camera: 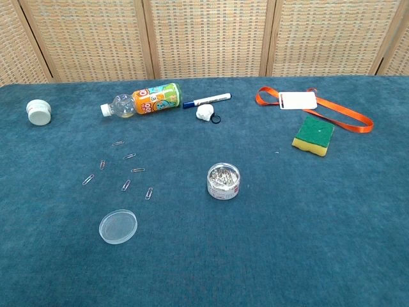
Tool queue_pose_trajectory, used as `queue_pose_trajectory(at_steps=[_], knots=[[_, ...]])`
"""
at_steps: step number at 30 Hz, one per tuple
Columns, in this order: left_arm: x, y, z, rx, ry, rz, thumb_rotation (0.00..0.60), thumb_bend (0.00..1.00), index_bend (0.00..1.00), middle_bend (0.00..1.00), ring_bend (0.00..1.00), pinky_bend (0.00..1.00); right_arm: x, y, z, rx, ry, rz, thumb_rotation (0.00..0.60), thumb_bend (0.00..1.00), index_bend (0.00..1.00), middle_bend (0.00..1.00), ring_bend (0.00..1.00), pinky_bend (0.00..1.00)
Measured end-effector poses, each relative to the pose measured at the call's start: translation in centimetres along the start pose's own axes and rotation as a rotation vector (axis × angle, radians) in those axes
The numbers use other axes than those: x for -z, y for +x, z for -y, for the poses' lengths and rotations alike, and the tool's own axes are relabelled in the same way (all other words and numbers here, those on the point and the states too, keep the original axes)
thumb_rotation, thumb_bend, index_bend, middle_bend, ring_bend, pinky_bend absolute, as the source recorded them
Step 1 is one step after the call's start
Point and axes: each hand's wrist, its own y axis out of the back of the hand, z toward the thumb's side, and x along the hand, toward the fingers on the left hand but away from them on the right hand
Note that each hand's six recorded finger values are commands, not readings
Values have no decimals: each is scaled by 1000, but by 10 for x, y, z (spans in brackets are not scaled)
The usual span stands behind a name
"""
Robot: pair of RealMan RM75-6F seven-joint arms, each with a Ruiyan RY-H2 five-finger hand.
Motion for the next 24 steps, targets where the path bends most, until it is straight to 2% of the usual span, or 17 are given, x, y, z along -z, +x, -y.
queue_pose_trajectory(at_steps=[7, 11, 13, 15, 18, 24], knots=[[-2, 1, 2, 7, -6, 21, 600, 0, 0, 0, 0, 0, 0, 1, 0, -6, -10, 4, 600, 0, 0, 0, 0, 0], [-11, 12, 3, 12, -2, 51, 600, 0, 3, 0, 0, 0, 0, 0, 0, -12, -15, 4, 600, 0, 0, 0, 0, 0], [-20, 24, 2, 7, -2, 74, 600, 0, 56, 0, 0, 0, 1, 0, 1, -16, -17, 7, 600, 0, 0, 0, 0, 0], [-32, 41, 4, 13, -9, 104, 600, 0, 208, 0, 0, 0, 1, -2, 2, -21, -22, 6, 600, 0, 0, 0, 0, 0], [-58, 67, 9, 40, -20, 163, 600, 30, 383, 0, 0, 0, 0, -2, 2, -22, -21, 2, 600, 0, 0, 0, 0, 0], [-124, 118, 30, 101, -10, 278, 600, 109, 417, 0, 0, 0, 2, -3, 4, -28, -15, 9, 600, 0, 0, 0, 0, 0]])
